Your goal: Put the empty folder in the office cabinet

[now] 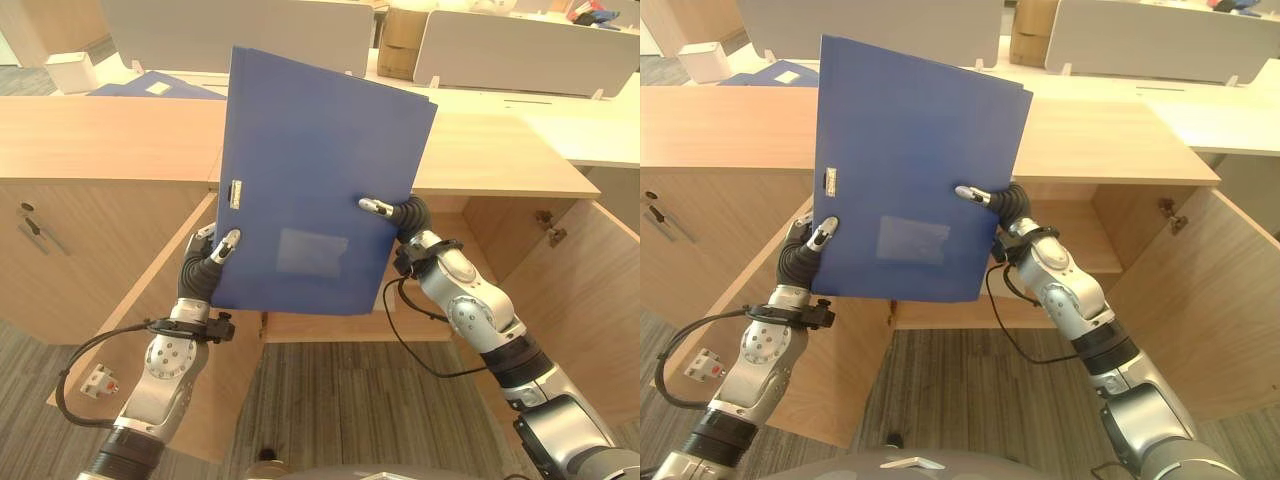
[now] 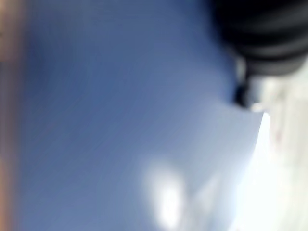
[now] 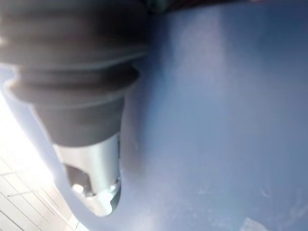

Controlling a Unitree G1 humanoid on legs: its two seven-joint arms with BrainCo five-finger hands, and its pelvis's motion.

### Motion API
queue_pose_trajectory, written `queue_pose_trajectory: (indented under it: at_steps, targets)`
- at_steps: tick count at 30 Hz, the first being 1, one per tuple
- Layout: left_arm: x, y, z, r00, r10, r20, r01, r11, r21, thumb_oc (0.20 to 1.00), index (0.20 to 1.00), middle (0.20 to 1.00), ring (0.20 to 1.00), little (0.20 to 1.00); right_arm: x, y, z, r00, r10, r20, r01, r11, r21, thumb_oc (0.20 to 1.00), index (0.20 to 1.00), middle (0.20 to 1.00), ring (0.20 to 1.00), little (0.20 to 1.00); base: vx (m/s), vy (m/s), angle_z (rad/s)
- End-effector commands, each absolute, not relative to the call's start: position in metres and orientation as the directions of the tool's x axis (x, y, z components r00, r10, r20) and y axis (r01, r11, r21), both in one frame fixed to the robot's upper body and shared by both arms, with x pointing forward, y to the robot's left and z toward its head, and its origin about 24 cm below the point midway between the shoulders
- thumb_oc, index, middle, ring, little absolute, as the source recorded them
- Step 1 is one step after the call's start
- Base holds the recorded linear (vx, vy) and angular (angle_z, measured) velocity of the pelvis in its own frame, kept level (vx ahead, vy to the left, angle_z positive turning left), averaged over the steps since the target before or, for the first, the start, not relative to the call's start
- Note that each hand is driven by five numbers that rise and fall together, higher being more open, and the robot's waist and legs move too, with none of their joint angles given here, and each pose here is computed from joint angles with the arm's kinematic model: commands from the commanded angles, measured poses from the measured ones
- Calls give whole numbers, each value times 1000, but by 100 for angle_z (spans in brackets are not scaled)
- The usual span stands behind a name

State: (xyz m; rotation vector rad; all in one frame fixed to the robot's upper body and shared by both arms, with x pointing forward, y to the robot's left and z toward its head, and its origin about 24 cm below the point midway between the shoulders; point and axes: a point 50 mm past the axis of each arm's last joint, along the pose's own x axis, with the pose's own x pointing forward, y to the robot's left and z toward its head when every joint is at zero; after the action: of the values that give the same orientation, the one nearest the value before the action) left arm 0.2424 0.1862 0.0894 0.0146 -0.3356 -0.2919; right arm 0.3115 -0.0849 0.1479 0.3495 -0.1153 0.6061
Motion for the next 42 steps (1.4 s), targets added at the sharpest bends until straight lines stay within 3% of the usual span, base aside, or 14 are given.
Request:
queue_pose_trajectory:
  at_steps: [1, 2, 13, 14, 21, 23, 28, 34, 38, 42]
  targets:
    - [259, 157, 126, 782, -399, 478, 410, 908, 87, 200, 200, 200, 200, 200, 317, -69, 188, 745, 573, 342, -657, 720, 224, 354, 354, 354, 354, 354, -33, -20, 0]
    - [259, 155, 125, 783, -402, 475, 414, 906, 84, 200, 200, 200, 200, 200, 317, -69, 189, 744, 571, 346, -656, 722, 219, 200, 200, 200, 200, 200, -38, -18, 0]
    - [259, 157, 124, 793, -373, 481, 407, 913, 37, 200, 200, 200, 200, 200, 318, -75, 191, 744, 561, 363, -639, 755, 144, 200, 200, 200, 200, 200, -6, -2, 0]
    - [261, 160, 126, 808, -334, 486, 382, 924, 1, 1000, 1000, 1000, 1000, 1000, 320, -78, 190, 748, 561, 356, -620, 781, 71, 200, 200, 200, 200, 200, 0, 0, 0]
    - [259, 170, 123, 834, -273, 479, 318, 948, -13, 1000, 1000, 1000, 1000, 1000, 318, -92, 180, 763, 548, 343, -578, 816, -18, 200, 200, 200, 200, 200, -3, -4, 0]
    - [256, 179, 120, 856, -198, 477, 240, 970, -28, 1000, 1000, 1000, 1000, 1000, 310, -101, 175, 763, 545, 348, -540, 833, -122, 200, 200, 200, 200, 200, 0, 0, 0]
    - [247, 193, 117, 851, -68, 521, 122, 990, -69, 1000, 1000, 1000, 1000, 1000, 297, -115, 162, 785, 511, 351, -489, 858, -156, 200, 200, 200, 200, 200, 0, 0, 0]
    - [241, 195, 99, 887, -69, 457, 145, 980, -134, 1000, 1000, 1000, 1000, 1000, 287, -126, 141, 810, 486, 327, -447, 874, -190, 200, 200, 200, 200, 200, -4, -5, 0]
    - [231, 192, 77, 912, -132, 389, 223, 954, -200, 1000, 1000, 1000, 1000, 1000, 280, -137, 111, 845, 484, 227, -451, 874, -184, 200, 200, 200, 200, 200, 0, 0, 0]
    - [221, 201, 44, 967, -58, 250, 126, 955, -268, 1000, 1000, 1000, 1000, 1000, 264, -146, 68, 872, 484, 71, -468, 867, -169, 200, 200, 200, 200, 200, 0, 0, 0]
